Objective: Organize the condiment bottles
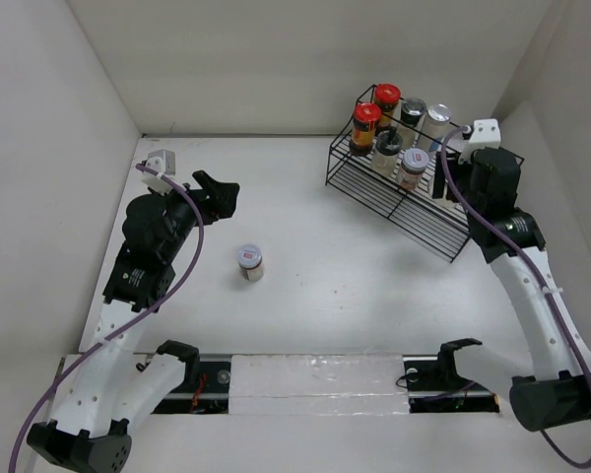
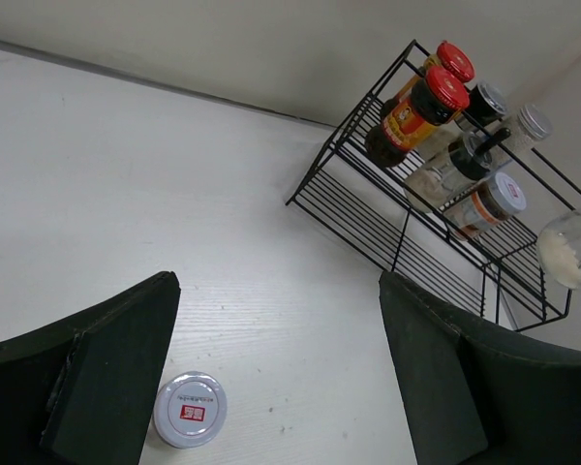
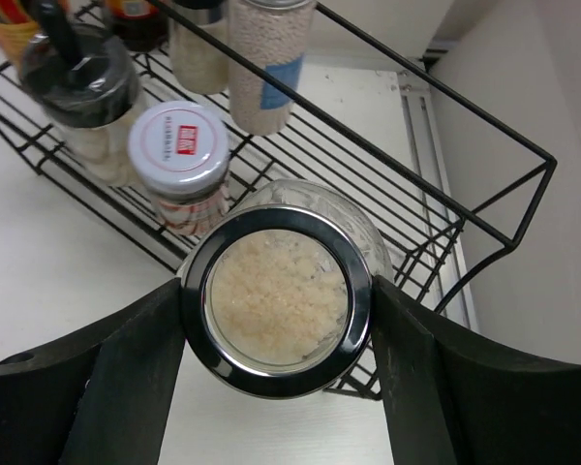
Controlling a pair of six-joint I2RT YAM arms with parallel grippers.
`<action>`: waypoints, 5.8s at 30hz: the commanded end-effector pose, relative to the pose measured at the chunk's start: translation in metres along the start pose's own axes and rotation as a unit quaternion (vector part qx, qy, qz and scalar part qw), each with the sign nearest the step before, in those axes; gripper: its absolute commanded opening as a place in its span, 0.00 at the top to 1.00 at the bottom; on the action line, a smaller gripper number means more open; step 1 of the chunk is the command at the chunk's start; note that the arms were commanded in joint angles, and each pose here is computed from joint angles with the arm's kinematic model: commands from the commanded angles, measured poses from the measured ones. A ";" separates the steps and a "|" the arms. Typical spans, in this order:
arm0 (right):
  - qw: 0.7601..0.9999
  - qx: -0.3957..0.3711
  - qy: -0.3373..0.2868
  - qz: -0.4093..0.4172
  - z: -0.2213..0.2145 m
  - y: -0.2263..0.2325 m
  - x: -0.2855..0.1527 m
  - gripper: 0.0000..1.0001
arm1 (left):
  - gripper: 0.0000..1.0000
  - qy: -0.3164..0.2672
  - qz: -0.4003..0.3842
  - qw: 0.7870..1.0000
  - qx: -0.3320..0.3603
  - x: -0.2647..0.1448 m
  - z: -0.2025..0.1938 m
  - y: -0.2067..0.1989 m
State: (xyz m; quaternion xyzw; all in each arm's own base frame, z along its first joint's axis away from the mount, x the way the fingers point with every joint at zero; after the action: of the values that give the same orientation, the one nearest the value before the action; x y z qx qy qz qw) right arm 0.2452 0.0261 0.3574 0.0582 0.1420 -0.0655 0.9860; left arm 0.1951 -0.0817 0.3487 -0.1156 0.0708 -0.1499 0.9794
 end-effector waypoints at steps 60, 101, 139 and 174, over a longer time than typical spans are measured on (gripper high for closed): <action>0.812 -0.159 0.107 0.551 -0.159 0.297 0.002 0.01 | 0.20 -0.046 0.056 0.997 -0.006 -0.010 0.010 0.008; 0.989 0.059 -0.132 -0.017 0.025 0.004 -0.030 0.54 | 0.20 -0.033 0.022 0.999 -0.015 0.003 0.008 0.002; 0.978 0.145 -0.126 -0.076 -0.010 -0.057 0.040 0.00 | 0.19 -0.009 0.019 1.000 -0.010 0.013 -0.002 0.004; 0.848 -0.096 0.106 0.510 -0.161 0.217 -0.010 0.00 | 0.05 -0.051 -0.043 0.998 -0.023 -0.008 -0.006 -0.004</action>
State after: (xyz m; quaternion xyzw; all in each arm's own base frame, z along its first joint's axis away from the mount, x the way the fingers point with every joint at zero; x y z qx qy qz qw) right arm 0.2122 0.2494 0.2155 0.0220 0.2400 0.4661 0.8513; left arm 0.1924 -0.0828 0.3360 -0.1438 0.0615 -0.1498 0.9763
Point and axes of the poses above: each gripper's point midway between its finger pads, its own x axis out along the fingers, its own y axis along the line the jaws close on, z = x × y, the point moved 10 cm from there along -x, back along the fingers, and after that the axes turned 15 degrees about x, right-handed, at the moved point
